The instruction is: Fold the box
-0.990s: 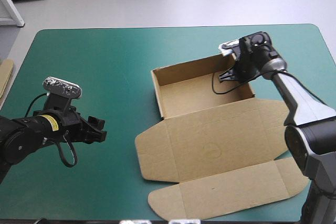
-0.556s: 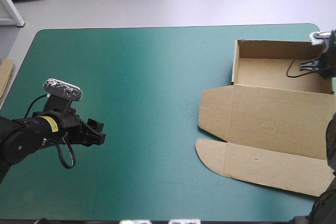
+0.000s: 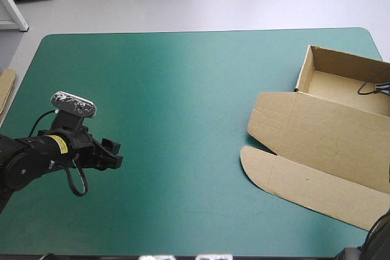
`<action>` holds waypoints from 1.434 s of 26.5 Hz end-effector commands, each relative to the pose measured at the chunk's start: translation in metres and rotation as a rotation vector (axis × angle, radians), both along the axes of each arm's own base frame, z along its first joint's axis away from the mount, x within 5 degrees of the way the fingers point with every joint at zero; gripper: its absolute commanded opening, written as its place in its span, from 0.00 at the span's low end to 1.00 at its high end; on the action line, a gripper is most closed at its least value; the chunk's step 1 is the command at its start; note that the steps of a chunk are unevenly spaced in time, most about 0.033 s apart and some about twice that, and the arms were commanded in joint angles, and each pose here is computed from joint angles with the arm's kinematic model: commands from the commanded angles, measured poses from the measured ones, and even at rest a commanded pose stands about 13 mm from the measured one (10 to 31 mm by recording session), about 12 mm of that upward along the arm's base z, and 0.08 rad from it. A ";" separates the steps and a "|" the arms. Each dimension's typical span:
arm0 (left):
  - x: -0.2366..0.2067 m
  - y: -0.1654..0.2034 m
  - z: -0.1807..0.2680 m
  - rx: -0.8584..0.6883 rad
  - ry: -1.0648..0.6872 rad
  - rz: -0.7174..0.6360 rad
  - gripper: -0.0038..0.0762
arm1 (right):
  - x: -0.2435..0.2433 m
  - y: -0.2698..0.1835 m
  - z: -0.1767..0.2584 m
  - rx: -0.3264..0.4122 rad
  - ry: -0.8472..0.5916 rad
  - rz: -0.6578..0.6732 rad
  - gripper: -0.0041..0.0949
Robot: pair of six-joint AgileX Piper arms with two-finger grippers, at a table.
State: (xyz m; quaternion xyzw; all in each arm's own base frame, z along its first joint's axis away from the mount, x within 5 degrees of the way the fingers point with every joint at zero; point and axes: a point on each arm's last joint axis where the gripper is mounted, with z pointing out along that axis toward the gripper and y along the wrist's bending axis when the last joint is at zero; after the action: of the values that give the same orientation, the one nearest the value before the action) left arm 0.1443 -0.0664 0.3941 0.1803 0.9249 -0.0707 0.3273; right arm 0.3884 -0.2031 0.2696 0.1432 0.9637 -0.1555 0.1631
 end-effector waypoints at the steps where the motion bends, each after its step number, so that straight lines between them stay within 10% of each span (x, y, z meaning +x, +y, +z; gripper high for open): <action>1: -0.001 -0.001 0.011 -0.031 -0.066 -0.009 0.65 | -0.008 -0.005 0.043 -0.110 -0.111 -0.014 0.53; 4: -0.001 -0.001 0.011 -0.031 -0.066 -0.009 0.65 | -0.011 0.002 0.069 -0.080 -0.215 -0.040 0.71; 10: 0.002 0.003 0.012 0.010 -0.104 0.005 0.65 | -0.042 0.070 0.145 0.126 -0.384 0.124 0.63; 22: -0.007 0.017 0.028 0.030 -0.278 0.052 0.65 | -0.152 0.209 0.207 0.133 -0.637 0.534 0.53; 38: -0.074 0.053 -0.015 -0.043 -0.471 0.093 0.65 | -0.317 0.222 0.138 0.124 -0.797 0.737 0.53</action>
State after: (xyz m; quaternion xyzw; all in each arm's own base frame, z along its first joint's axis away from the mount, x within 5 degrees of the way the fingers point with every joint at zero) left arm 0.0802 -0.0176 0.3763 0.1491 0.8648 -0.0135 0.4792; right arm 0.0938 0.0215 0.4108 -0.1348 0.8576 0.0422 0.4945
